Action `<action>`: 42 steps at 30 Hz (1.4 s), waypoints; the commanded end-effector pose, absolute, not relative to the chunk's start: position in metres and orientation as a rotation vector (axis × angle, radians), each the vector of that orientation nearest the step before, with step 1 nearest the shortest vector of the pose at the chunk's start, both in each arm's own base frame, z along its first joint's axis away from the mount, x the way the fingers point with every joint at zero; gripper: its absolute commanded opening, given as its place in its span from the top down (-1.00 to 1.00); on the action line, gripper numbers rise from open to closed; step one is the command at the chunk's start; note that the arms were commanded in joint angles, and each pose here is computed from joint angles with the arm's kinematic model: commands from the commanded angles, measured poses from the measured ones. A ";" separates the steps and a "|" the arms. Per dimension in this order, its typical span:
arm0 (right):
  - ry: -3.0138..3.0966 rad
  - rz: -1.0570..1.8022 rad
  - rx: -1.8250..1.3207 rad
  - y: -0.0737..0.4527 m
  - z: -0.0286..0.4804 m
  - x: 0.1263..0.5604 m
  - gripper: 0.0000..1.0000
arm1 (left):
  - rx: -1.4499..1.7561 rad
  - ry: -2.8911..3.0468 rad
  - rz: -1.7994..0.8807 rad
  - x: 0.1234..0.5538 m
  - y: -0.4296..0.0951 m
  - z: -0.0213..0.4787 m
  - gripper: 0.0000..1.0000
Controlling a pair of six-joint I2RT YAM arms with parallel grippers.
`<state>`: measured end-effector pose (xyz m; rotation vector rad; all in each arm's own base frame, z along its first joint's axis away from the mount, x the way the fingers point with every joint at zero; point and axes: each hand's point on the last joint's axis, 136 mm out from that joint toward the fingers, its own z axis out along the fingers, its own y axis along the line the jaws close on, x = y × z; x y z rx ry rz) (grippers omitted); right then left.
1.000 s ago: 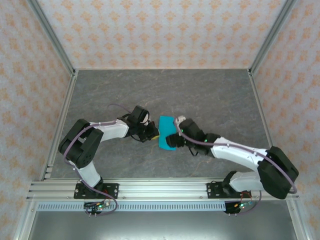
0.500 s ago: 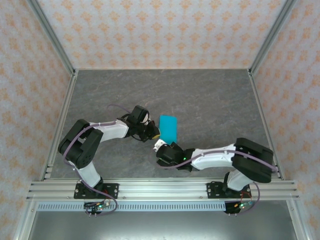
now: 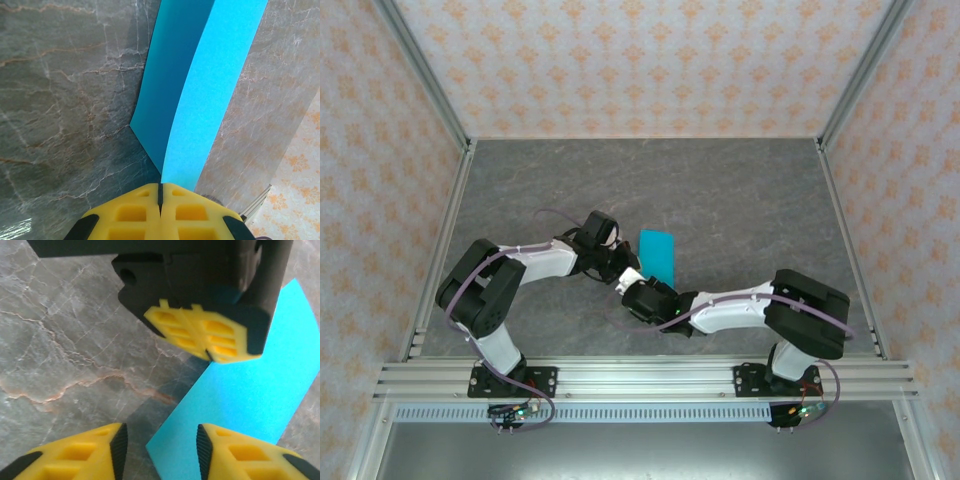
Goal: Fold a paper plane with a square sheet of paper (fold left side to right side)
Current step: Third fold the triangle at the center of the table.
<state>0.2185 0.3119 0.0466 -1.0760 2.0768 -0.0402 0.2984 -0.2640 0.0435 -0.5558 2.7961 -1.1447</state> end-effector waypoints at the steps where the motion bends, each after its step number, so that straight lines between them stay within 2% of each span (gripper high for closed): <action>1: 2.050 -0.052 -1.052 0.319 0.058 0.227 0.31 | -0.534 2.785 -1.173 0.295 -0.266 0.055 1.00; 9: 2.072 -0.058 -1.091 0.313 0.052 0.223 1.00 | -0.520 2.784 -1.174 0.296 -0.267 0.056 1.00; 12: 2.082 -0.046 -1.111 0.314 0.052 0.221 1.00 | -0.493 2.780 -1.168 0.297 -0.266 0.060 0.98; 23: 2.179 0.080 -1.116 0.310 0.049 0.217 1.00 | -0.399 2.788 -1.065 0.305 -0.235 0.081 0.29; 25: 2.190 0.099 -1.110 0.310 0.049 0.218 1.00 | -0.387 2.780 -1.061 0.314 -0.234 0.083 0.24; 27: 2.197 0.119 -1.103 0.312 0.050 0.218 1.00 | -0.359 2.774 -1.069 0.324 -0.239 0.084 0.26; 31: 2.215 0.147 -1.091 0.313 0.051 0.220 1.00 | -0.245 2.789 -1.101 0.347 -0.257 0.084 0.49; 34: 2.224 0.161 -1.072 0.314 0.053 0.222 1.00 | -0.177 2.796 -1.123 0.365 -0.270 0.082 0.57; 42: 2.258 0.213 -1.045 0.319 0.055 0.225 1.00 | -0.069 2.870 -1.155 0.386 -0.309 0.056 0.62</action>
